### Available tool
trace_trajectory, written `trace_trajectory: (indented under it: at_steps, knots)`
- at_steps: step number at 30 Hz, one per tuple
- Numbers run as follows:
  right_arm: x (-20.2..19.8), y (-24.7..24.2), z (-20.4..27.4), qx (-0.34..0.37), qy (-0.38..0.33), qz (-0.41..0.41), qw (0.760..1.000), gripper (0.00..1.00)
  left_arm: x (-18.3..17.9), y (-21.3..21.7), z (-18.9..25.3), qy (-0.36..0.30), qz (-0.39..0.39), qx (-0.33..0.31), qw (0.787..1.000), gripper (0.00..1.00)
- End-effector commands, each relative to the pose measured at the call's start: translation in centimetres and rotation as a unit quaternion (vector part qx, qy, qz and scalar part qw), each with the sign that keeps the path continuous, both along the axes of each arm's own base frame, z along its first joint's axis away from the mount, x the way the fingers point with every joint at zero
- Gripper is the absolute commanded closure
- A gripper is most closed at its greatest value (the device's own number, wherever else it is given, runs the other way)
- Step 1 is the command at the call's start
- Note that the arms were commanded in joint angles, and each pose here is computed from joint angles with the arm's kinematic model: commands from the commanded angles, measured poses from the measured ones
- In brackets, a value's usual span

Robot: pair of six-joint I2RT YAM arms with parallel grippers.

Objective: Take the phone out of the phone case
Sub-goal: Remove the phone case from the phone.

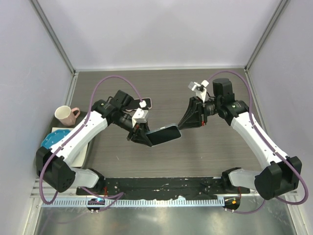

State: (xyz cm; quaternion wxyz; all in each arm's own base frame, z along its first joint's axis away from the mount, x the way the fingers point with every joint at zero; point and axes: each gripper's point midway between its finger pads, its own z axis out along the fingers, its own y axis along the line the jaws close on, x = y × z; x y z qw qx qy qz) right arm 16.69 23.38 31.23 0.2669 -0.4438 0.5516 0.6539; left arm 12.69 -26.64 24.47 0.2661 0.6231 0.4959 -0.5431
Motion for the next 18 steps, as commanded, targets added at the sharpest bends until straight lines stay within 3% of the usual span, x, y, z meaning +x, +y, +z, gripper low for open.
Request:
trace_trajectory:
  at_steps: [1, 12, 18]
  knots:
    - [4.3, 0.5, -1.5, -0.057, -0.08, -0.115, 0.988, 0.99, -4.3, -0.2, 6.7, 0.029, -0.086, -0.16, 0.983, 1.0]
    - [5.3, 1.3, -3.2, -0.057, -0.059, -0.124, 0.989, 0.99, -5.4, -0.6, 8.1, 0.061, -0.111, -0.173, 0.977, 1.0]
    - [6.1, 1.4, -5.0, -0.071, -0.053, -0.12, 0.989, 0.99, -6.7, -0.4, 9.9, 0.019, -0.125, -0.201, 0.971, 1.0]
